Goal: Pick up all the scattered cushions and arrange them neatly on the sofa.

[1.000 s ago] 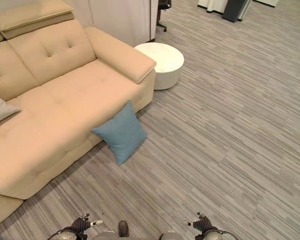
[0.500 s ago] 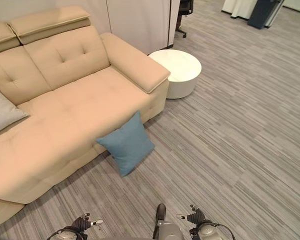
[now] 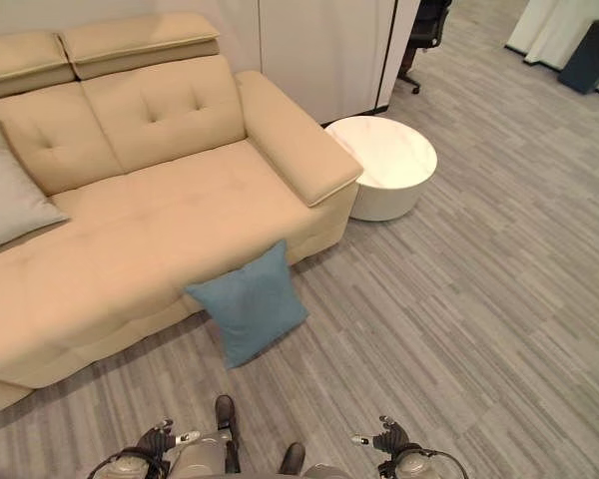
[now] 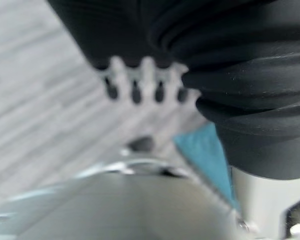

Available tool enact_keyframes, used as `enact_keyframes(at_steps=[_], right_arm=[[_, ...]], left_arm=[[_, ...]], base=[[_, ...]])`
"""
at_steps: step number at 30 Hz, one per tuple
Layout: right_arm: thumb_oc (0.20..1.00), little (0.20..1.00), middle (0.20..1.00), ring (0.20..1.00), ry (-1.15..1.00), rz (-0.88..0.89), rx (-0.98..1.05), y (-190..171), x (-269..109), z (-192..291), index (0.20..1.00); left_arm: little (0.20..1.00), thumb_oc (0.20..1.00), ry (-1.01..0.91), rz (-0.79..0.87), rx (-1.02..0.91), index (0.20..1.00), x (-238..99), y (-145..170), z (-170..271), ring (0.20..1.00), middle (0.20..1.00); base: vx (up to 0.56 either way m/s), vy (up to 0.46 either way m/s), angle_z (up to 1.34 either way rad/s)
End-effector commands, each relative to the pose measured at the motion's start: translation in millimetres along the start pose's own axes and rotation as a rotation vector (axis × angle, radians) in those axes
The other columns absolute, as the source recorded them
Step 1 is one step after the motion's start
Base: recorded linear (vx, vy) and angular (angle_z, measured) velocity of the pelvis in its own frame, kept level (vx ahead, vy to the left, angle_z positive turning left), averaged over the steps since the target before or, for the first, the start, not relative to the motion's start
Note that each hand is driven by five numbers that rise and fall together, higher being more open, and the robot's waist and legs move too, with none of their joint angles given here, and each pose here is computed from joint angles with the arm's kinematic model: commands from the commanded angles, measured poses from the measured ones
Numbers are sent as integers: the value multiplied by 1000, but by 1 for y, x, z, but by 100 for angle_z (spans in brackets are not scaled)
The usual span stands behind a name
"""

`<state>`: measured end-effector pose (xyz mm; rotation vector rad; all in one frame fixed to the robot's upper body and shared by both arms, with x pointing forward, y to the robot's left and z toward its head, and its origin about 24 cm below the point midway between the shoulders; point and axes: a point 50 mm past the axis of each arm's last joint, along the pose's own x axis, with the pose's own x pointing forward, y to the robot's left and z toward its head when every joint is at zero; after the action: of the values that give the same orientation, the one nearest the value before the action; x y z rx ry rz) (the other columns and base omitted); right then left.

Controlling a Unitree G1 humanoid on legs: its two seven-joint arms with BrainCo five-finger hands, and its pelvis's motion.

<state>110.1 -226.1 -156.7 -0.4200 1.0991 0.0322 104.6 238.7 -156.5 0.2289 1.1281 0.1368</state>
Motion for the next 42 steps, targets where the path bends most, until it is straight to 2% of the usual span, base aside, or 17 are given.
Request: enact_keyframes(at_steps=[1, 12, 26, 34, 42], right_arm=[[1000, 1000, 1000, 1000, -59, -27, -10, -10, 2, 14, 1000], [1000, 1000, 1000, 1000, -144, -23, -12, -12, 5, 42, 1000], [1000, 1000, 1000, 1000, -147, -20, 6, -11, 3, 33, 1000], [1000, 1000, 1000, 1000, -123, -40, 51, -15, 1, 22, 1000], [1000, 1000, 1000, 1000, -169, -10, 12, -8, 2, 37, 1000]], left_arm=[[1000, 1000, 1, -31, 6, 1000, 1, -12, 2, 1000, 1000], [1000, 1000, -37, -11, 21, 1000, 3, -2, 14, 1000, 1000], [1000, 1000, -26, -31, 18, 1000, 2, -9, 10, 1000, 1000], [1000, 1000, -28, -47, 42, 1000, 2, -10, 10, 1000, 1000], [1000, 1000, 13, -11, -6, 1000, -1, -1, -6, 1000, 1000]], base=[[249, 199, 0], [196, 64, 19], [48, -140, 57], [-36, -69, 107], [151, 116, -22]])
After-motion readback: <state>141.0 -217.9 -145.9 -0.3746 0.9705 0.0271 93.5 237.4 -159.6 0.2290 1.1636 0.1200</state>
